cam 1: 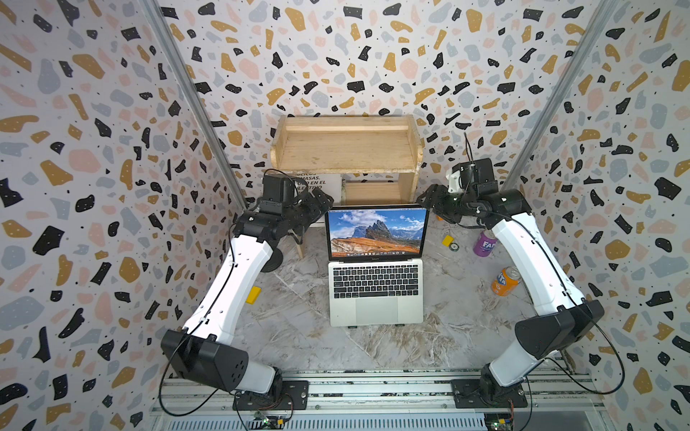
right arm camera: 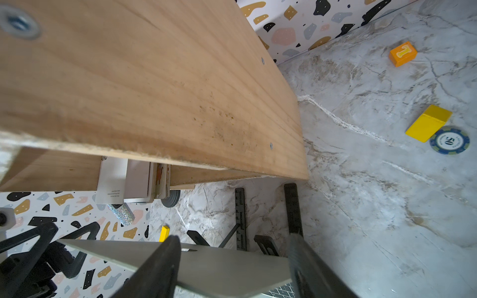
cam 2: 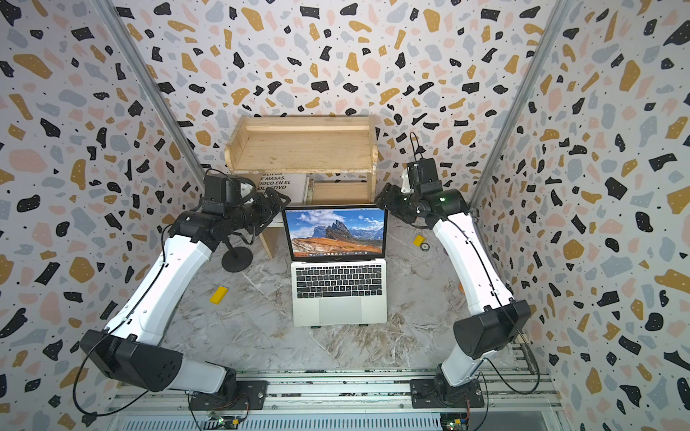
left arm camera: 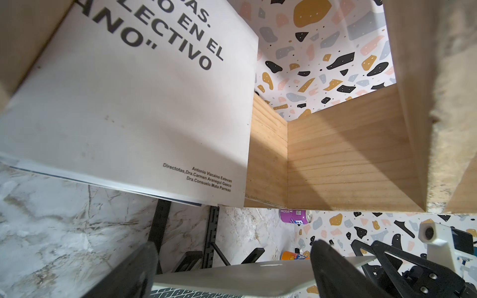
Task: Close the laptop lid and set it aside
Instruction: Close the lid of the laptop.
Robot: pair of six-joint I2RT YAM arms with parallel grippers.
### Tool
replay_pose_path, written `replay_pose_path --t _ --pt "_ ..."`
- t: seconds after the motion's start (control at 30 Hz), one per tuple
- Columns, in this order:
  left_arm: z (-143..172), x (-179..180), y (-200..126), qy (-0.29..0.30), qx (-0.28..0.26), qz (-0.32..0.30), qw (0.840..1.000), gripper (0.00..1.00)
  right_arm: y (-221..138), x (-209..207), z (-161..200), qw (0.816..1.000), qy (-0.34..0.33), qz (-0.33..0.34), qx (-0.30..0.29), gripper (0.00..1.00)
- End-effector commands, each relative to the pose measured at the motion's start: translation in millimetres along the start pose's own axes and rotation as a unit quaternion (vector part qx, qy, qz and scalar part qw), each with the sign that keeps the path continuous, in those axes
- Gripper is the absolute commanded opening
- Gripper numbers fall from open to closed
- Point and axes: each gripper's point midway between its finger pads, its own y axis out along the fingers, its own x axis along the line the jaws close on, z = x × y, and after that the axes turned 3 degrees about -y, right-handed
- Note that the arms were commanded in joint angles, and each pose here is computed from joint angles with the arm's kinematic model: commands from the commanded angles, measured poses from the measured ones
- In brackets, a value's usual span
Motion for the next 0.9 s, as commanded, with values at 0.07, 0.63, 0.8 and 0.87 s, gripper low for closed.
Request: replay_pose_path --t 0.07,0.63,0.8,0.87 --pt "0.9 -19.5 -0.7 0.031 -0.003 0.016 0.999 0.92 -6.2 8.5 0.6 1.000 -0.015 -0.001 -0.001 0.70" --pt "22.2 -18.1 1.0 0.049 0.018 0.019 0.998 0.90 -10.7 7.1 8.8 1.000 -0.023 0.005 0.003 0.68" --pt "28.9 -19.0 -1.6 0.053 0.022 0.024 0.998 0.90 -12.0 8.0 12.1 1.000 -0.027 0.004 0.006 0.67" --pt "30.6 -18.8 -2.8 0.054 0.022 0.025 0.998 0.89 -12.1 7.4 14.1 1.000 -0.026 0.005 0.007 0.67"
